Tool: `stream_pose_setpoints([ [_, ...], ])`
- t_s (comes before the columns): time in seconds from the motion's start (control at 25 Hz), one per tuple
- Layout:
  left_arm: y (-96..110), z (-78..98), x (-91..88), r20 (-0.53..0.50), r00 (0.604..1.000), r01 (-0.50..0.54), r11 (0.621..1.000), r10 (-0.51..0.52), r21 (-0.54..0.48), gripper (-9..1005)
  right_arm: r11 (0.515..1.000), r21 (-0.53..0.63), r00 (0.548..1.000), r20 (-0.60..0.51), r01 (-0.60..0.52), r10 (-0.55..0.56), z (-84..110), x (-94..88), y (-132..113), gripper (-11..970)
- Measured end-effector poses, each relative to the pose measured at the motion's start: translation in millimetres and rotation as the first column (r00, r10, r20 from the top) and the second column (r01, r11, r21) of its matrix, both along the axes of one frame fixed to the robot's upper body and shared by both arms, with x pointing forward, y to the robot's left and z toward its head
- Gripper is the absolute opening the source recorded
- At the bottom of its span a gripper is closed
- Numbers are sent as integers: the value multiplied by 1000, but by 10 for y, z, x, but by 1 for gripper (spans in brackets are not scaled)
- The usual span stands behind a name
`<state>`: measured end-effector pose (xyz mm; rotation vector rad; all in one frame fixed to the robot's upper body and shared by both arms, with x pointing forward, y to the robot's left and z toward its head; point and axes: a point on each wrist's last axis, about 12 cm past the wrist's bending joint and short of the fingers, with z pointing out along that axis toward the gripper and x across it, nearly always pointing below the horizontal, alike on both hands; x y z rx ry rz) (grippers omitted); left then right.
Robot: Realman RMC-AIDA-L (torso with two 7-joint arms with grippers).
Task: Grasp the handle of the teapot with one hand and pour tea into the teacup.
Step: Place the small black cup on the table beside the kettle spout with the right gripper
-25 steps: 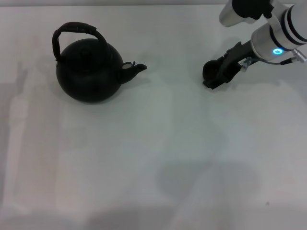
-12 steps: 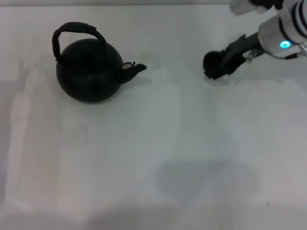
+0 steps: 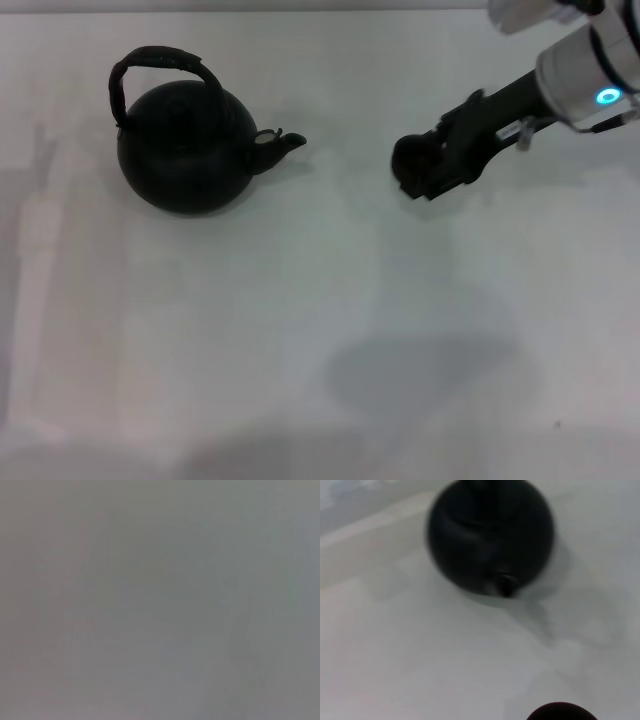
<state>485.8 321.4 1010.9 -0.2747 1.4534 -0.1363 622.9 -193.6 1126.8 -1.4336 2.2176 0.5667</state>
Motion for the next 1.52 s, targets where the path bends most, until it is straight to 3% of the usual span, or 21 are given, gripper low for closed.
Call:
stream_pose_setpoints([
  [0.2,3,-2,3,-3,1000,-1,1000,1,1,874,993,-36,993,26,-110,111,-61,-153,196,724],
  [0.52,-18,-2,57,-16,1000,7,1000,-7,0,875,972,-119,977,39,-202,207,-179,-251,394,726],
  [0.88,-29,2,88,-21,1000,12,1000,-12,1,876,955,-176,964,69,-240,255,-298,-300,507,728],
  [1.52,8,12,93,-18,1000,8,1000,-7,15,874,945,-190,957,71,-265,282,-308,-323,564,731],
])
